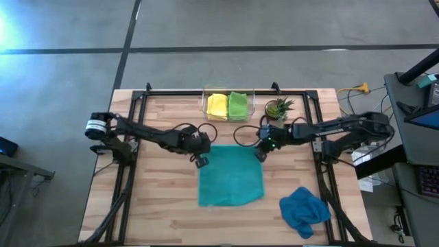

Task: Fold microfiber towels
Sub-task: Fold the light blue microfiber towel

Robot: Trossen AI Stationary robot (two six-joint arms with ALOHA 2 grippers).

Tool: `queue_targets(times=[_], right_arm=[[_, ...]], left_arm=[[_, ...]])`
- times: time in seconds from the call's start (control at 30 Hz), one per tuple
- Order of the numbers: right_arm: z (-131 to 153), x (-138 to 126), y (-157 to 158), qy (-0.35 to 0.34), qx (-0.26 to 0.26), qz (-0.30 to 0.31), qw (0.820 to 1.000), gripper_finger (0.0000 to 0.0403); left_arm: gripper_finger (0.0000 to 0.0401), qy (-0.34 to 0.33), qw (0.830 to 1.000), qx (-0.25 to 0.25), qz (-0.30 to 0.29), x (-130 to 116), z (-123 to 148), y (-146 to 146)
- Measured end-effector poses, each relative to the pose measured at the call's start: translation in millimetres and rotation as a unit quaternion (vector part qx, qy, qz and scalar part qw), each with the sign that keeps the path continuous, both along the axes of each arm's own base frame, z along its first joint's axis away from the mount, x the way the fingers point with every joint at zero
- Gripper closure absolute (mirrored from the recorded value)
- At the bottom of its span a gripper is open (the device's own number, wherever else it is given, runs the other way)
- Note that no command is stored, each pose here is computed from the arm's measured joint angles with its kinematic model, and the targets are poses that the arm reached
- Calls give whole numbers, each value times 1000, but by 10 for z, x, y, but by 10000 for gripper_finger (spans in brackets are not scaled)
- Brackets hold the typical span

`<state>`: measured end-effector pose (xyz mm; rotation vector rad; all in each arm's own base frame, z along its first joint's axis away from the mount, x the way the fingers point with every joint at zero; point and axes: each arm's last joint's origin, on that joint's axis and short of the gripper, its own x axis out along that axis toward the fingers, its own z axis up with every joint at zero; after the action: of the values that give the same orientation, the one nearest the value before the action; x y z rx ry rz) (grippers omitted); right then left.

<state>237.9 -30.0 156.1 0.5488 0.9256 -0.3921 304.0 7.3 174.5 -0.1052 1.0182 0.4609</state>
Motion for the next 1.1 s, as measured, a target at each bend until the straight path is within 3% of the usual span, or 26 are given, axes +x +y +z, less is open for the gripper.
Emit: queue_targets(times=[0.37, 0.67, 0.9, 1.1], right_arm=[[-158, 50, -76, 28, -22, -27, 999, 394], [-17, 40, -87, -8, -44, -38, 998, 394], [60, 15, -97, -23, -56, -37, 997, 394], [74, 20, -97, -28, -61, -29, 997, 394]], left_arm=[[401, 14, 1000, 16, 10, -28, -19, 281], [401, 23, 999, 33, -19, -23, -14, 295], [401, -46, 997, 35, -46, 0, -126, 292], [401, -31, 997, 38, -55, -90, -226, 303]])
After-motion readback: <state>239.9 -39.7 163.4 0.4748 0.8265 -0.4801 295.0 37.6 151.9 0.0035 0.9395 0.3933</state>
